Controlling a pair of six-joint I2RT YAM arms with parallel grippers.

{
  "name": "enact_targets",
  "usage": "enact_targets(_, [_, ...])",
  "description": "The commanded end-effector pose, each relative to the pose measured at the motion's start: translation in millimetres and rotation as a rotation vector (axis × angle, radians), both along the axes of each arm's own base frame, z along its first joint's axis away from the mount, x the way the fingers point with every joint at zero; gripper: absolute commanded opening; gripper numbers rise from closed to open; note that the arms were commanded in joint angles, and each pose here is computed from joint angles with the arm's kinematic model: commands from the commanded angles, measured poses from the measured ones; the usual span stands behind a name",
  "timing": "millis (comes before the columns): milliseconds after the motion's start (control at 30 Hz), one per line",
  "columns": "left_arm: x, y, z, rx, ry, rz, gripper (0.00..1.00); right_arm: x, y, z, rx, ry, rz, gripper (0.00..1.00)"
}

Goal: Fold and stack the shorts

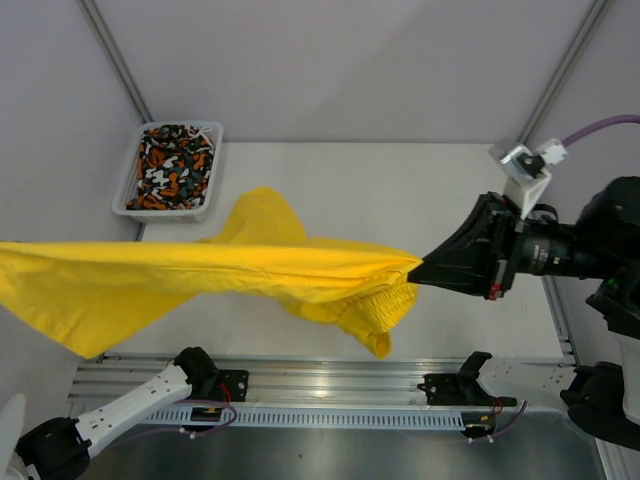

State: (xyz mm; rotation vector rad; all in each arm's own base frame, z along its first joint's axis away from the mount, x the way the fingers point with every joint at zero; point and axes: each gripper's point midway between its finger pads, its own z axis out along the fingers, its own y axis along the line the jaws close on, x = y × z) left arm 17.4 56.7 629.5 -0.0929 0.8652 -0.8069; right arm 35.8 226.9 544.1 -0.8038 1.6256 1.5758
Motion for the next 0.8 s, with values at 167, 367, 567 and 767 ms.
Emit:
enact_targets(167, [83.1,-43.5,9.3,0.076,0.178,0.098,0.00,52.0,-9.0,20.8,-0.033,-0.047,-0.299,0.00])
enact_targets(367, [141.9,-78.4,-9.5,0.162,0.329,0.217,0.00,153.7,-4.6,-50.7,-0.223,0.131,-0.464,0.00])
enact_targets(567, [172.2,-150.8,-63.5,0.329,0.415,0.154,0.00,213.6,-4.7,-153.7,-0.394,0.289,-0.474,0.00])
enact_targets(767, [195.6,-212.2,-176.9,0.458,0.561,0.031,0.23,203.8,-6.1,-151.4,-0.383,0.213,-0.414,0.00])
